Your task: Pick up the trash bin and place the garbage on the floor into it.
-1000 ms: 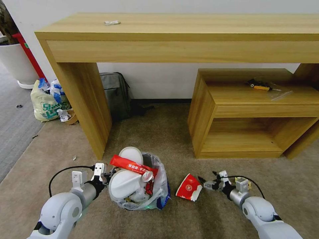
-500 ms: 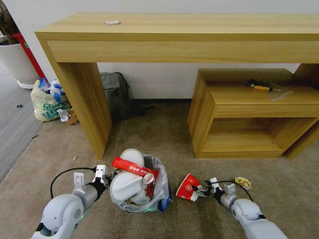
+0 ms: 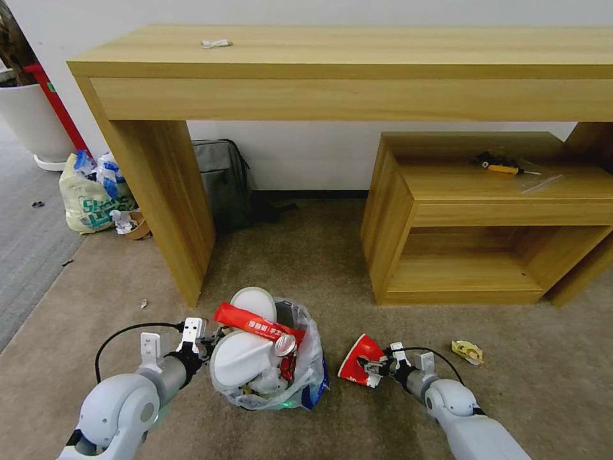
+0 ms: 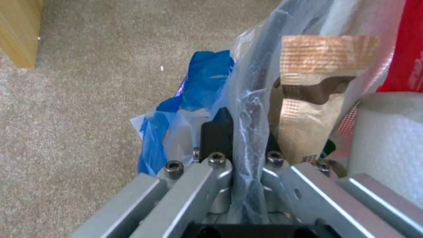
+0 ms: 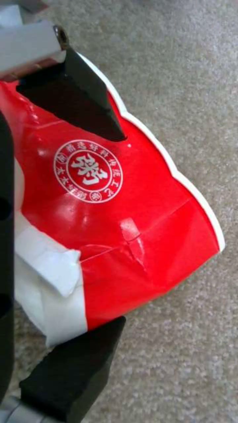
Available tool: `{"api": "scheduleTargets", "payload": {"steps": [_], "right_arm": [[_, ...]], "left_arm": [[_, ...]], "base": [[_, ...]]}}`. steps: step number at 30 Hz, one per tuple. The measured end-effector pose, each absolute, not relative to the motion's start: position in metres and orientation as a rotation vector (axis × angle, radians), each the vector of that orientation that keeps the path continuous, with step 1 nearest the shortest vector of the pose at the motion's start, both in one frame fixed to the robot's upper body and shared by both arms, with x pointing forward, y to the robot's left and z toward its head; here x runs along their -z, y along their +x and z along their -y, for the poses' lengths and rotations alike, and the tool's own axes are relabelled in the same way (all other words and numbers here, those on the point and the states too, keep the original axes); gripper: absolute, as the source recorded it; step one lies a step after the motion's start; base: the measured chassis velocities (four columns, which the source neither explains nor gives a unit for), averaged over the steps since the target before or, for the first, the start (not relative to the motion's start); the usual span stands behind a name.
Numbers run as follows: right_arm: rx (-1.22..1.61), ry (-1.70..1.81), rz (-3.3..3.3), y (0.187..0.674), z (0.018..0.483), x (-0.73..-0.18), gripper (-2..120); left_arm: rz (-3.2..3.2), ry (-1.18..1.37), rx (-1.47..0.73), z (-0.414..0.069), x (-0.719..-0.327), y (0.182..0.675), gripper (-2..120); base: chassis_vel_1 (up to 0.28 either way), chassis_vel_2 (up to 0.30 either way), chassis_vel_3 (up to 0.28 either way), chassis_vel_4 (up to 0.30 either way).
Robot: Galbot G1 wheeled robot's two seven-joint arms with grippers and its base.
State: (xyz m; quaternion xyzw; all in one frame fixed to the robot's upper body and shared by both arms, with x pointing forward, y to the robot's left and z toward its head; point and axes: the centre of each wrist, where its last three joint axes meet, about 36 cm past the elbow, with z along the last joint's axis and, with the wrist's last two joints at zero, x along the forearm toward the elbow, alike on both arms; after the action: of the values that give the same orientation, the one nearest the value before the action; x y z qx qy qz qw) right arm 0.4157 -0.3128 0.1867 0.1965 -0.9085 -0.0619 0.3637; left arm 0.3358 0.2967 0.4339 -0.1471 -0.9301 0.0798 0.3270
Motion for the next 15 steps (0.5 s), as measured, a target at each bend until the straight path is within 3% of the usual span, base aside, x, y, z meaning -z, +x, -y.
{"api": "scheduleTargets", "payload": {"steps": [8,15], "right_arm": [[0.172,0.487,2.337,0.42,0.307,-0.176,99],[0.175,0.479,2.341,0.422,0.306,-0.174,79]], "left_arm": [[2.436,-0.388,-0.208,-0.296,-0.434,0.336,0],[2.436,-0.39,-0.206,-0.296,-0.434,0.336,0]], "base": [[0.0,0.0,0.0,0.0],[0.0,0.0,0.0,0.0]]}}
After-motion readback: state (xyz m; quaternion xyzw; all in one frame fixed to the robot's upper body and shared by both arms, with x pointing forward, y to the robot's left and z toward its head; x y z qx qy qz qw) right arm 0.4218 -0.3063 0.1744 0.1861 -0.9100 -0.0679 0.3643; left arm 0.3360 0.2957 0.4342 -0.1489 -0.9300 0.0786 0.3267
